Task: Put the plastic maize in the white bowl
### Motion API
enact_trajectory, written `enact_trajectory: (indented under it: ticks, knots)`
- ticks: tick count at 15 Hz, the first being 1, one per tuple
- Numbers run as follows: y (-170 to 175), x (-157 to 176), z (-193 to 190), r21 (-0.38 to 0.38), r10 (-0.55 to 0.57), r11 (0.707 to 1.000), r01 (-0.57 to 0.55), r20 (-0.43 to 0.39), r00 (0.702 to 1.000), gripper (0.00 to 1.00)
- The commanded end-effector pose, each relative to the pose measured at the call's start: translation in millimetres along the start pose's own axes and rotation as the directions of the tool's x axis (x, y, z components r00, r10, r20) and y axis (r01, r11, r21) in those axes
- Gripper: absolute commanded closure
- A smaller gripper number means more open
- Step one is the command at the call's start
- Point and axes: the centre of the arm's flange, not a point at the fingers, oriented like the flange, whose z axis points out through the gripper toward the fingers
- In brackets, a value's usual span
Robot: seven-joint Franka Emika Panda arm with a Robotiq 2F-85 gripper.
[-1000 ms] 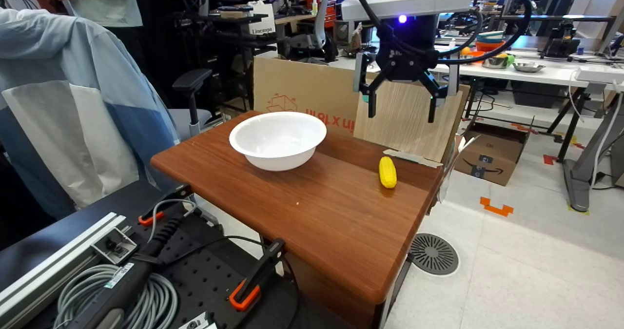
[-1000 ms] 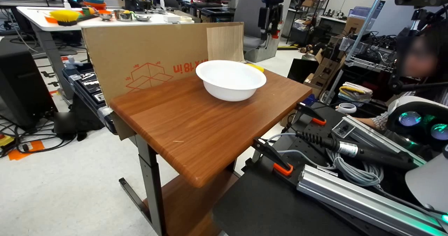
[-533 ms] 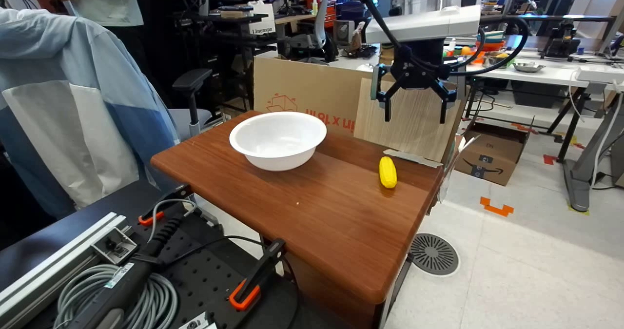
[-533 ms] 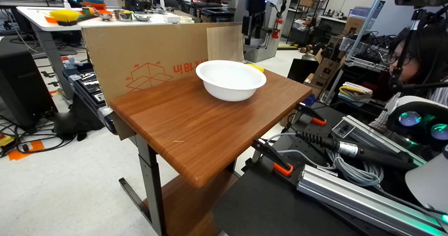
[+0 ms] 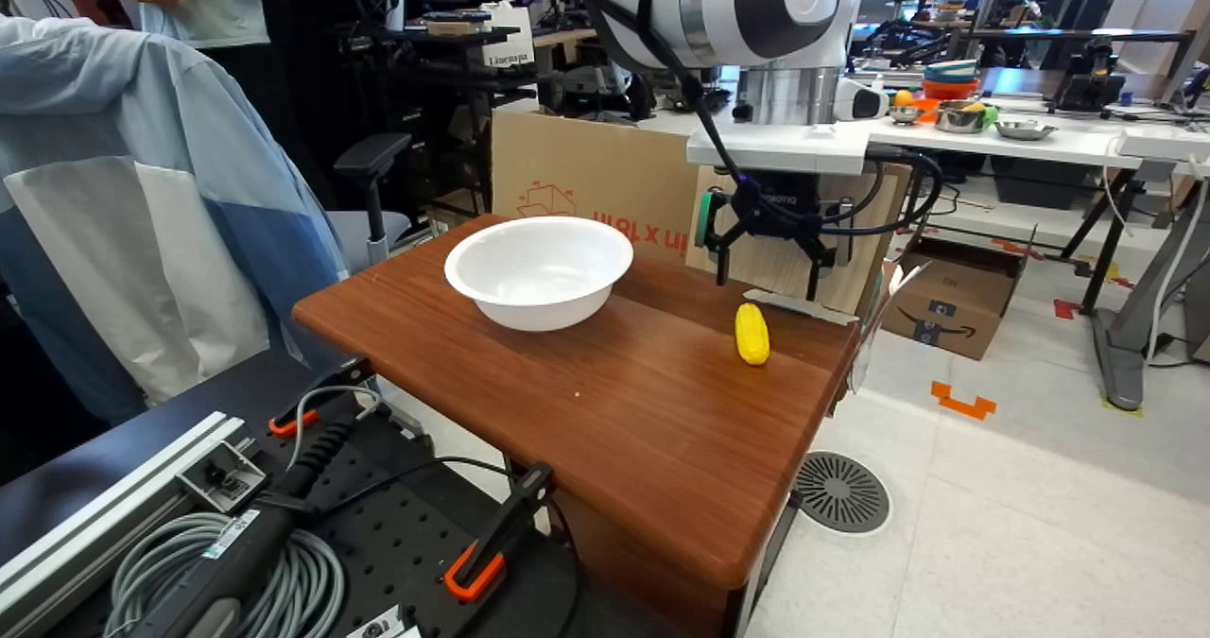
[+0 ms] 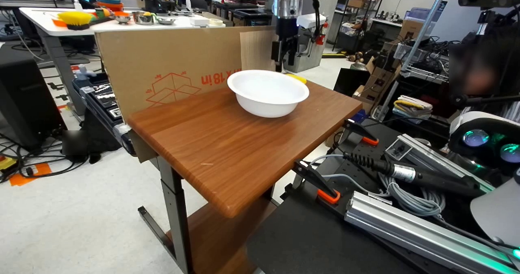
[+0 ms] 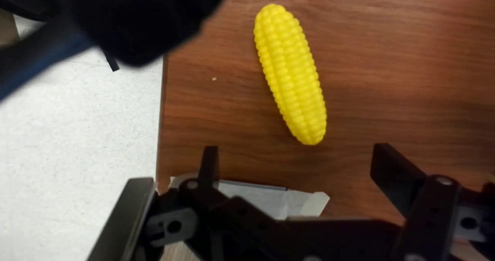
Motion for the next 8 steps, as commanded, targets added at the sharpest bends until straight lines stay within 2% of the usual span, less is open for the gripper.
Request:
enact_trajectory:
  ticks: [1, 4, 8]
  knots:
    - [-1.0, -6.7, 6.9, 0.048, 0.014, 0.999, -0.014, 0.011, 1.000, 0.00]
    - [-8.4, -16.5, 11.9, 0.049, 0.014, 0.999, -0.015, 0.012, 1.000, 0.00]
    - [-9.3, -27.3, 32.3, 0.054, 0.032, 0.998, -0.035, 0.060, 0.998, 0.00]
